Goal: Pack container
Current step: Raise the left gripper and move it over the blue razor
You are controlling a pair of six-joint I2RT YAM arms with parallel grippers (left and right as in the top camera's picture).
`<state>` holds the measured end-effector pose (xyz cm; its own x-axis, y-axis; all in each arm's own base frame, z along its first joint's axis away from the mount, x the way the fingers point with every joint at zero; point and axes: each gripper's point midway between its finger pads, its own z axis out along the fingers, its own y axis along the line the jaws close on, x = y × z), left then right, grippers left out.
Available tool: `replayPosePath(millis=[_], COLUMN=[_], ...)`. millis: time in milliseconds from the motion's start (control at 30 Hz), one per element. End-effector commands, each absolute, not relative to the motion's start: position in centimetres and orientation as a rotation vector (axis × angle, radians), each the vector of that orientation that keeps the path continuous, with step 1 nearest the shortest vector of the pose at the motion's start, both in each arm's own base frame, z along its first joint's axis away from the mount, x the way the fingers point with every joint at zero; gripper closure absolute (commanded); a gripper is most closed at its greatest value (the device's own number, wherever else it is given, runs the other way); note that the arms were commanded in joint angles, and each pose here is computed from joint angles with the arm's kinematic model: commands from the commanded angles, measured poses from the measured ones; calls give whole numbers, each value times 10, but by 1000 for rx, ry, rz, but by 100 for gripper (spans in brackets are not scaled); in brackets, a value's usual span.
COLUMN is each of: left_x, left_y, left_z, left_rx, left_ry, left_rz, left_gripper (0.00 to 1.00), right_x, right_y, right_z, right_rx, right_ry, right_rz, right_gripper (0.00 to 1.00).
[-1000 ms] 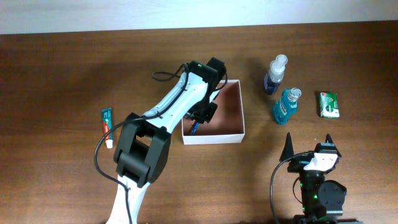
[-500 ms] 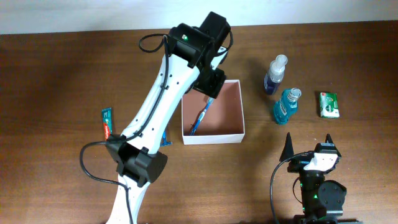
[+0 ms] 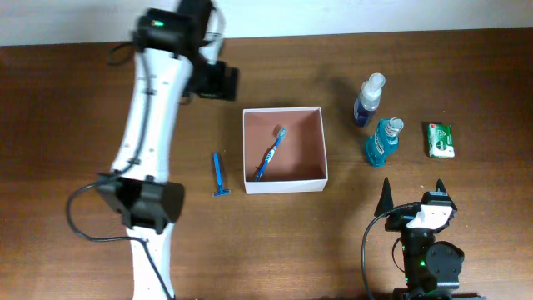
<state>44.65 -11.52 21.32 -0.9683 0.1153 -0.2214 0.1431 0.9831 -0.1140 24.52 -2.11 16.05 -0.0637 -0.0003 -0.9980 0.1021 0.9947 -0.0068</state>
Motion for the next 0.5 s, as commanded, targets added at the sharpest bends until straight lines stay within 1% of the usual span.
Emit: replayPosePath(millis=[0, 100, 167, 267, 300, 400, 467], left_x=[434, 429, 423, 412, 408, 405, 404], left_y=[-129, -122, -111, -70, -62, -52, -56], left_z=[241, 220, 199, 164, 156, 151, 151], left_rx=[417, 418, 308, 52, -2, -138, -150], left_ry=[2821, 2900, 3002, 3142, 3171, 3191, 3197], left_rz=[-416, -394, -310, 23, 63, 61, 7], left_gripper=[1, 1, 1, 1, 1, 1, 1], right_x=[245, 245, 245, 245, 245, 245, 245], right_y=[-22, -22, -22, -22, -22, -22, -22], right_z=[157, 157, 157, 157, 157, 157, 157], right_rx=[88, 88, 88, 88, 88, 88, 88], right_ry=[1644, 1644, 1644, 1644, 1644, 1644, 1644], right_rz=[-89, -89, -88, -89, -89, -89, -88], right_gripper=[2, 2, 2, 2, 2, 2, 2])
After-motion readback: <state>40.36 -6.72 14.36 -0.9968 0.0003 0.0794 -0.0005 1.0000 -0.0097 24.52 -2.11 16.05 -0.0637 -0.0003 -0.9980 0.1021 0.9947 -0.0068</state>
